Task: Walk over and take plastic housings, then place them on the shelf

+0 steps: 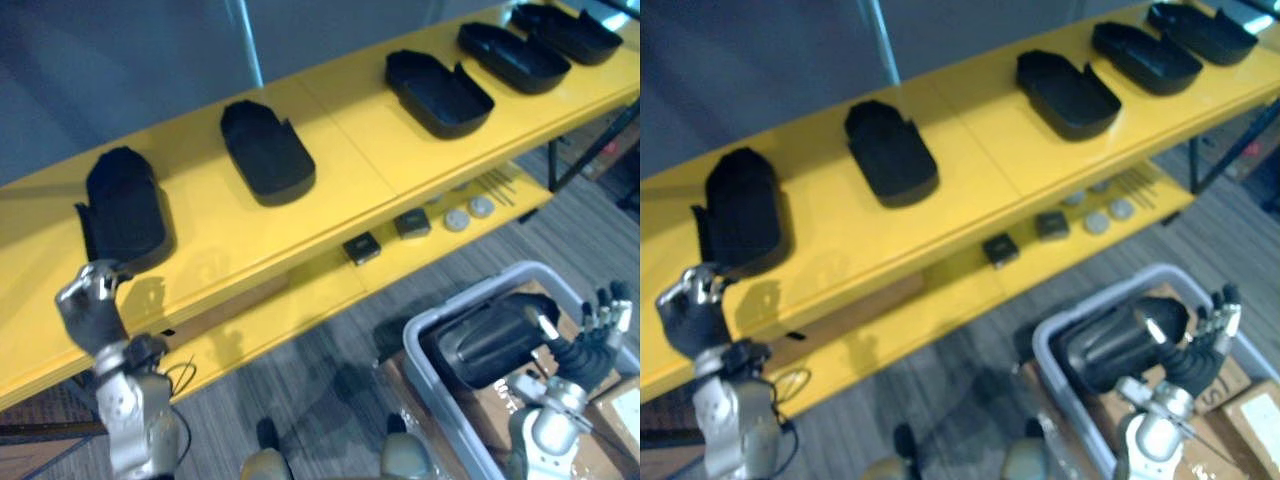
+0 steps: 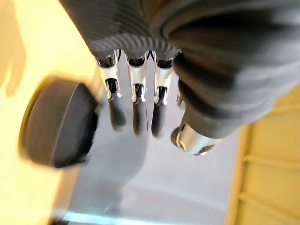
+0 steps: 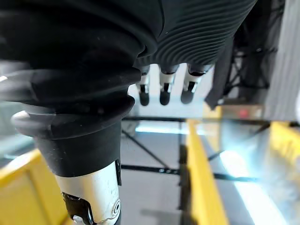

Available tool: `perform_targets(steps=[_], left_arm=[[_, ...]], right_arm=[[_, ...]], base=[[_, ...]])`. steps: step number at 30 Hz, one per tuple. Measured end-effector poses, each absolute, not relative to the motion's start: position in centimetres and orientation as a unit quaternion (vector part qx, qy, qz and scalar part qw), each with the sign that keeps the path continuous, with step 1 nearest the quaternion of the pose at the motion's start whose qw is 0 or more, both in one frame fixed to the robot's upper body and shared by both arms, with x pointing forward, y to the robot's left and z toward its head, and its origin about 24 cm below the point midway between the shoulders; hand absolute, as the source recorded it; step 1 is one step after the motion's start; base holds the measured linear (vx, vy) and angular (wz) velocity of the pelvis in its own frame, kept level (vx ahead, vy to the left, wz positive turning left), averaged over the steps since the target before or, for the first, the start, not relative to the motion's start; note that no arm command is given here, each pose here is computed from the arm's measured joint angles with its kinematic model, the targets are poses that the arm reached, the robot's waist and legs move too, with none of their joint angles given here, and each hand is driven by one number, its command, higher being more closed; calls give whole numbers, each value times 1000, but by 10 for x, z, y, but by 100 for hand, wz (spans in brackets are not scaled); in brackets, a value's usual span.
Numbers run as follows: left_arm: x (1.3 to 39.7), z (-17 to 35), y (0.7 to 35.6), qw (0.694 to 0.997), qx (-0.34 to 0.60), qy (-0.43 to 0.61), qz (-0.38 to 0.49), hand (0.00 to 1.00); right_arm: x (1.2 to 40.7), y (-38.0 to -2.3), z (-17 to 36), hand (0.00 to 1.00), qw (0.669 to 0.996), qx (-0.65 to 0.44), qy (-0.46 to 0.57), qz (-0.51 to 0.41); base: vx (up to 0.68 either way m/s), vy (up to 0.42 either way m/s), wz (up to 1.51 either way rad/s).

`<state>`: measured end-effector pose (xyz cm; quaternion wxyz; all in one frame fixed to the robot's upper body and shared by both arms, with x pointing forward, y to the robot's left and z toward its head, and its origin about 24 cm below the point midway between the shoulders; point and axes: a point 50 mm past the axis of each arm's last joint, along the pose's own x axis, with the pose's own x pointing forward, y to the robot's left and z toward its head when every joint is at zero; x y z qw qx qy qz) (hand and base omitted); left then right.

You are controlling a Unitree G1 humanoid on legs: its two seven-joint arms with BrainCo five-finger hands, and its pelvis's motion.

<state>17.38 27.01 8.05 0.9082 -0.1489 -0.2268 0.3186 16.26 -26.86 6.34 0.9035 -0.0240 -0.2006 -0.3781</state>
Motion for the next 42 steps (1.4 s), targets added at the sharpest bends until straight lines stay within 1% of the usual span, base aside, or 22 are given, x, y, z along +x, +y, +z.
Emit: perform_targets(steps=[4,8,12,15,18,20,22,25,27,30,33,34,36,37,39,42], left_arm=[[163,84,273,912,-76,-234,328,0],[167,94,269,916,-64,-257,301,0],[175,111,257,921,-62,-299,243,0],[184,118,245,925,-71,-315,201,0],[196,125,230,926,-101,-328,156,0],[206,127,220,923,-148,-331,124,0],[211,128,212,922,-170,-331,106,0],[220,128,197,926,-194,-315,74,0],[224,126,190,929,-203,-301,64,0],[224,123,192,933,-203,-288,78,0],[213,109,199,937,-204,-259,116,0],[205,101,206,939,-198,-242,143,0],[197,94,214,938,-195,-230,171,0],[189,93,219,935,-193,-232,188,0],[183,95,223,928,-193,-247,201,0],[183,109,221,915,-197,-292,195,0]], right_arm=[[171,-267,68,0,904,-17,-214,-369],[175,-267,66,0,909,-15,-201,-364],[176,-269,55,0,913,-15,-160,-374],[172,-271,51,0,908,-15,-148,-391],[164,-277,48,0,901,-5,-138,-411],[145,-289,40,0,885,27,-123,-449],[129,-295,35,0,869,44,-117,-479],[113,-293,29,0,862,48,-106,-493],[113,-287,31,0,862,54,-114,-490],[127,-272,34,0,882,57,-121,-453],[142,-259,44,0,900,71,-147,-404],[153,-252,47,0,911,78,-158,-373],[161,-245,53,0,920,85,-171,-342],[165,-238,58,0,926,91,-182,-318],[167,-234,59,0,930,98,-186,-301],[178,-230,71,0,933,99,-215,-271]], base=[[-33,-5,11],[0,0,0],[14,5,-8],[18,15,-39],[16,20,-55],[15,23,-54],[14,8,-48],[14,-3,-54],[4,-8,-56],[-10,-13,-80],[-1,23,-116],[-21,87,-130],[-49,107,-115],[-65,104,-88],[-82,114,-64],[-112,81,-17]])
